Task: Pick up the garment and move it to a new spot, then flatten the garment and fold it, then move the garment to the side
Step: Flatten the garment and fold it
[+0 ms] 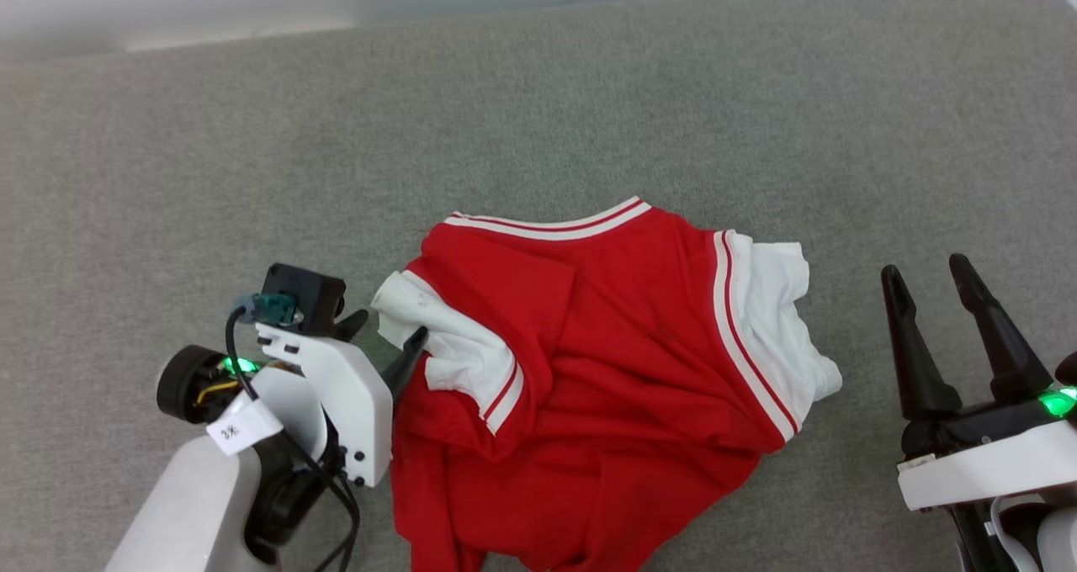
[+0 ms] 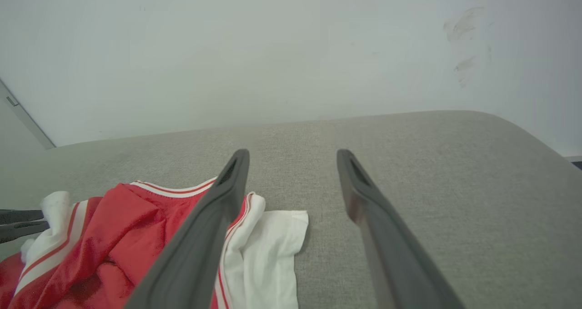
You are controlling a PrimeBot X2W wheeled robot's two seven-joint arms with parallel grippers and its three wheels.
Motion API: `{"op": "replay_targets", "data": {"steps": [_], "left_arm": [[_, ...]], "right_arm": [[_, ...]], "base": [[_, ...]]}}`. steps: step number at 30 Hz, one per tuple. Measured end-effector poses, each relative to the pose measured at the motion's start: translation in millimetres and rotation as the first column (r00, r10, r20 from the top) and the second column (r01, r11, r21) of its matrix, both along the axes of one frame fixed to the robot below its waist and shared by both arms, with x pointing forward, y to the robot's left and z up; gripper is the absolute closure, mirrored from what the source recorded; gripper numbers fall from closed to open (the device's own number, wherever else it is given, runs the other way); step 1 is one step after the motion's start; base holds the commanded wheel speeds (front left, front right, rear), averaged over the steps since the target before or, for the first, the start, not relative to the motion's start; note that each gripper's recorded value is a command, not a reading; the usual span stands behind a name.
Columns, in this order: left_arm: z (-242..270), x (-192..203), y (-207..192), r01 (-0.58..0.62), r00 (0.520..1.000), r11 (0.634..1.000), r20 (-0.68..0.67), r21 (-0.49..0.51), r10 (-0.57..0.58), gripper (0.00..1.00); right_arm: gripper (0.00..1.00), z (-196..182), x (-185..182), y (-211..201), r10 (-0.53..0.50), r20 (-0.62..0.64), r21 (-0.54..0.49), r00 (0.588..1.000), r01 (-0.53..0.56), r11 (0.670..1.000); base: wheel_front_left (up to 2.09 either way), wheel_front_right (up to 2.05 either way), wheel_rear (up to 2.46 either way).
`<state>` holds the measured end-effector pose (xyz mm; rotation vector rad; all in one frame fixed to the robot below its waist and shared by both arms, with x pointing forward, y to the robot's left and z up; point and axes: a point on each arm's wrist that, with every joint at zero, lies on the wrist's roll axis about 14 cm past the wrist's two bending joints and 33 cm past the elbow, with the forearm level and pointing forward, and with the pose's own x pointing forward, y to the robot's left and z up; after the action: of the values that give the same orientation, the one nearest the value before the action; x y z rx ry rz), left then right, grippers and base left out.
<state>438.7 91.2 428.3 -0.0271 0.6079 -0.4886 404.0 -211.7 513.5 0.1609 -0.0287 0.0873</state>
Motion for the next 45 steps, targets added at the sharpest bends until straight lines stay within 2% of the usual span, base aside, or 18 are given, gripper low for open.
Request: {"op": "replay_targets", "data": {"steps": [4, 17, 18, 19, 20, 26, 31, 34, 41, 45], "left_arm": [[-13.4, 10.7, 4.8, -0.010, 0.999, 0.998, -0.035, 0.060, 0.012, 0.00], [-54.0, 13.5, -0.5, 0.051, 0.991, 0.989, -0.130, 0.137, -0.033, 0.00], [-55.7, 13.2, -1.0, 0.055, 0.990, 0.989, -0.136, 0.137, -0.036, 0.34], [-57.2, 13.4, -0.9, 0.057, 0.989, 0.989, -0.141, 0.139, -0.037, 0.75], [-58.7, 13.1, -1.3, 0.063, 0.988, 0.988, -0.146, 0.143, -0.042, 1.00], [-59.3, 7.7, -2.2, 0.061, 0.987, 0.990, -0.155, 0.126, -0.041, 1.00], [-54.7, -3.6, 17.8, -0.012, 0.991, 0.993, -0.131, 0.113, 0.027, 1.00], [-47.3, -9.4, 42.6, -0.087, 0.990, 0.989, -0.097, 0.119, 0.099, 1.00], [-3.4, -17.8, 93.4, -0.216, 0.976, 0.970, 0.063, 0.110, 0.210, 1.00], [29.2, -19.4, 107.8, -0.244, 0.959, 0.965, 0.172, 0.094, 0.226, 1.00]], "right_arm": [[0.00, -12.6, 5.4, -1.7, -0.005, -0.031, -0.010, 1.000, 0.005, 1.000], [0.00, -32.5, 11.3, -3.2, -0.017, -0.081, -0.025, 0.997, 0.015, 1.000], [0.00, -33.2, 11.5, -3.1, -0.016, -0.083, -0.025, 0.996, 0.014, 1.000], [0.00, -33.6, 11.8, -2.9, -0.016, -0.084, -0.027, 0.996, 0.013, 1.000], [0.00, -33.8, 12.1, -2.7, -0.015, -0.084, -0.029, 0.996, 0.012, 0.999], [0.00, -30.4, 11.6, -1.7, -0.008, -0.081, -0.043, 0.997, 0.004, 0.999], [0.00, -19.7, 9.1, -1.7, 0.001, -0.066, -0.054, 0.998, -0.004, 0.999], [0.00, -14.7, 5.8, -1.3, 0.007, -0.066, -0.060, 0.998, -0.011, 0.998], [0.00, -24.2, -1.9, 5.0, 0.048, -0.171, -0.087, 0.984, -0.064, 0.994], [0.00, -36.7, 0.2, 6.1, 0.078, -0.286, -0.139, 0.955, -0.122, 0.983]], "base": [[0.00, 0.00, 0.00], [0.00, 0.00, 0.00], [0.00, 0.00, 0.00], [0.00, 0.00, 0.00], [0.00, 0.00, 0.00], [0.00, 0.00, 0.00], [0.00, 0.00, 0.00], [0.00, 0.00, 0.00], [0.00, 0.00, 0.00], [0.00, 0.00, 0.00]]}}
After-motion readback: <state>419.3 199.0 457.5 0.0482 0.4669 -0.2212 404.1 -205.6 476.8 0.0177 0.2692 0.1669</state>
